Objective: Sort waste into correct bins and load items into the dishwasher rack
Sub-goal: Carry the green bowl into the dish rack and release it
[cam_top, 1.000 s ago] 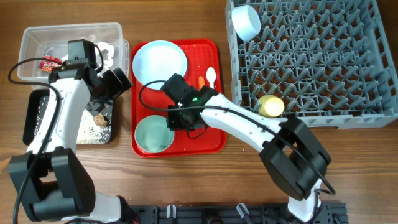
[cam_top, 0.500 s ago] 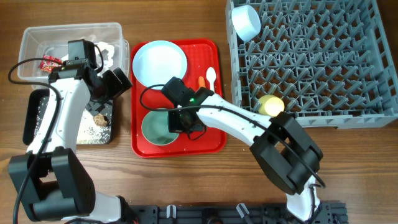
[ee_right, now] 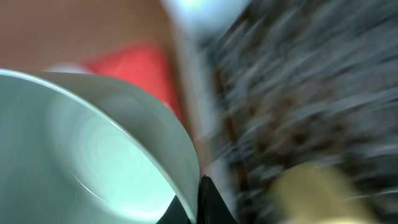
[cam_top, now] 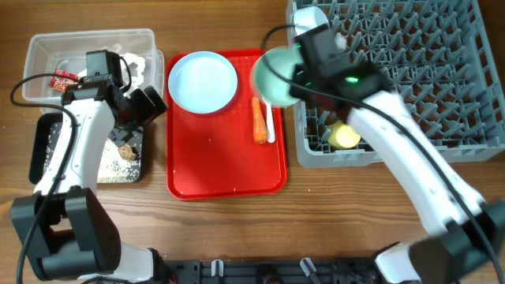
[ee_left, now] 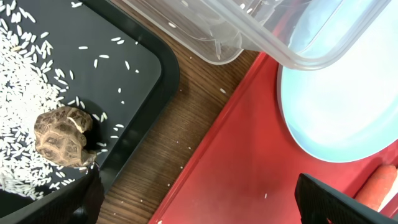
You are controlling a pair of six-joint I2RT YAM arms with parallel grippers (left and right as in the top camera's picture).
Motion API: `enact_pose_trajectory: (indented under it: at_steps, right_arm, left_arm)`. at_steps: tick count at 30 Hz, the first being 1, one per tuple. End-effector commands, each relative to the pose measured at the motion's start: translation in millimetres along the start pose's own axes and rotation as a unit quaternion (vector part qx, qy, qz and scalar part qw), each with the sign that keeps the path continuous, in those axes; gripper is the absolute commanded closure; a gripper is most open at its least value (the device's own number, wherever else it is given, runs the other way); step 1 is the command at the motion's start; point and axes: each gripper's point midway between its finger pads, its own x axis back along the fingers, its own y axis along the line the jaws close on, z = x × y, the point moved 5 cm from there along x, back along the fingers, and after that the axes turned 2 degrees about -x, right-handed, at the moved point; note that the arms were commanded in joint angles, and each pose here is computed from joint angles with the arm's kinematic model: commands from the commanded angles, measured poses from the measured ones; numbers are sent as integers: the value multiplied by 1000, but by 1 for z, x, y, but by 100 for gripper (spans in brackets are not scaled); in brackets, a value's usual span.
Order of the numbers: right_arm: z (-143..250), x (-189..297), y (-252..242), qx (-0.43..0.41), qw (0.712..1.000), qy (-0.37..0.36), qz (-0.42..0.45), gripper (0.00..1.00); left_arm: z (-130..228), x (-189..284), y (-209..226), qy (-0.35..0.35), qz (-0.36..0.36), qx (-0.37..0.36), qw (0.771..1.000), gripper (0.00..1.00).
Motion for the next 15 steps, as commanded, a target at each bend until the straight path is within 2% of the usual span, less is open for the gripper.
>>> enact_pose_trajectory:
  at_steps: [1, 5, 7, 12, 15]
  right_arm:
    - [-39, 16, -50, 31, 959, -162, 231, 96]
    - [-51, 1, -49, 125, 929, -178, 299, 96]
    - [-55, -14, -45, 207, 904, -165, 337, 96]
    - [-53, -63, -34, 415, 813, -83, 400, 96]
    - [-51, -81, -36, 438, 773, -68, 453, 96]
  left_arm:
    - [-3, 3, 1, -8, -2, 5, 1000, 0]
    - [-3, 3, 1, -8, -2, 4, 1000, 0]
    - [-3, 3, 1, -8, -2, 5, 1000, 0]
    - [-3, 3, 1, -8, -2, 4, 1000, 0]
    - [-3, 3, 1, -8, -2, 5, 1000, 0]
